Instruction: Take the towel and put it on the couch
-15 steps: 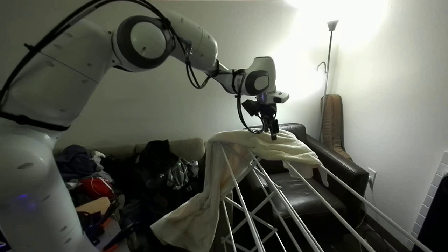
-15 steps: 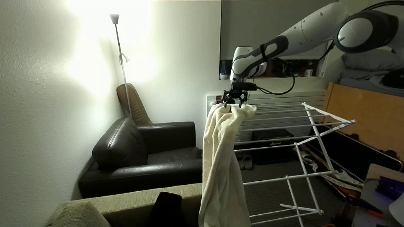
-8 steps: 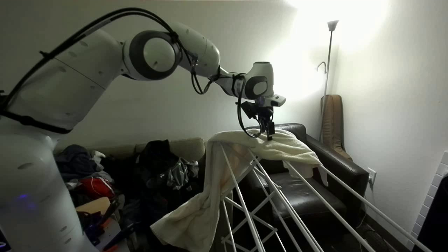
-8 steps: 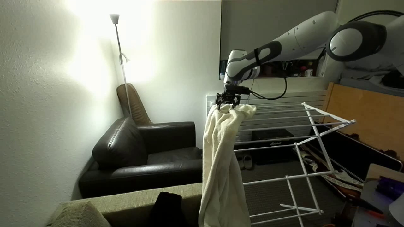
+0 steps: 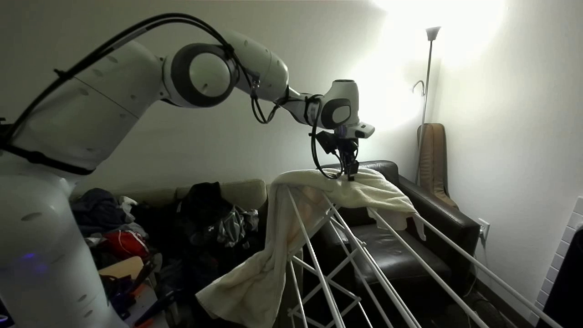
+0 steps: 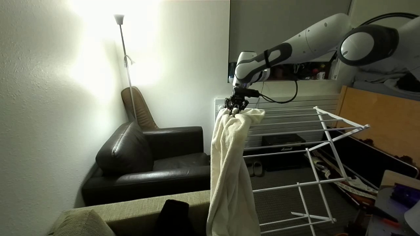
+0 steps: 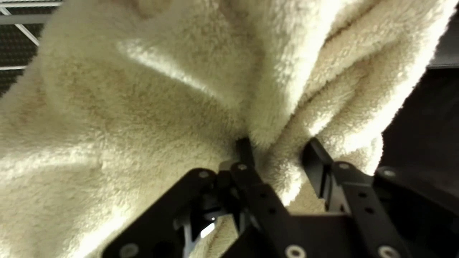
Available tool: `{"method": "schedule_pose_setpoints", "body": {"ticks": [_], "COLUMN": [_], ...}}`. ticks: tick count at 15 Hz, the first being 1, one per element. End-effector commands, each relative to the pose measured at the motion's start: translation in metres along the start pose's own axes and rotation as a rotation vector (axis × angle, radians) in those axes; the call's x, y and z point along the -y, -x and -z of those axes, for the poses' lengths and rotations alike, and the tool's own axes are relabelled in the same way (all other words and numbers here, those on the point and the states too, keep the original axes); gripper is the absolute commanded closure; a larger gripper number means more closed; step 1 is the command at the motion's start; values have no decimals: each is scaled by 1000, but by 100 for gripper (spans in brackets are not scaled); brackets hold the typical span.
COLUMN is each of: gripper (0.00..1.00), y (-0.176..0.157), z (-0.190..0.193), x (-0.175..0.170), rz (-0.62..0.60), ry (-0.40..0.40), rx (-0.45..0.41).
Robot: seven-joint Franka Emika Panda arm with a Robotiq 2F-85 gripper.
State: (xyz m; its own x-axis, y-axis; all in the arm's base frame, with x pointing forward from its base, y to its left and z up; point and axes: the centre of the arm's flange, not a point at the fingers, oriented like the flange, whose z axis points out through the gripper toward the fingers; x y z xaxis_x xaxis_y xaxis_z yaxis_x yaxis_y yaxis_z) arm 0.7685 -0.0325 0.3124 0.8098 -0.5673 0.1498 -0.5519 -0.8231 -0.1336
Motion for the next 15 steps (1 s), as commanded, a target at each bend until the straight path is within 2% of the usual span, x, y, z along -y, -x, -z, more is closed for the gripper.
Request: {"method": "schedule_pose_setpoints", "body": {"ticks": [1,5,10,15], "gripper": [91,97,94,94], "y": [-5,-5,-3,3], "z": [0,1,14,66], "x": [-4,-5,-2,23], "rz": [-24,-30,-30,29], "ry": [-21,-27,-32,-28], "rx": [25,25,25,17]}}
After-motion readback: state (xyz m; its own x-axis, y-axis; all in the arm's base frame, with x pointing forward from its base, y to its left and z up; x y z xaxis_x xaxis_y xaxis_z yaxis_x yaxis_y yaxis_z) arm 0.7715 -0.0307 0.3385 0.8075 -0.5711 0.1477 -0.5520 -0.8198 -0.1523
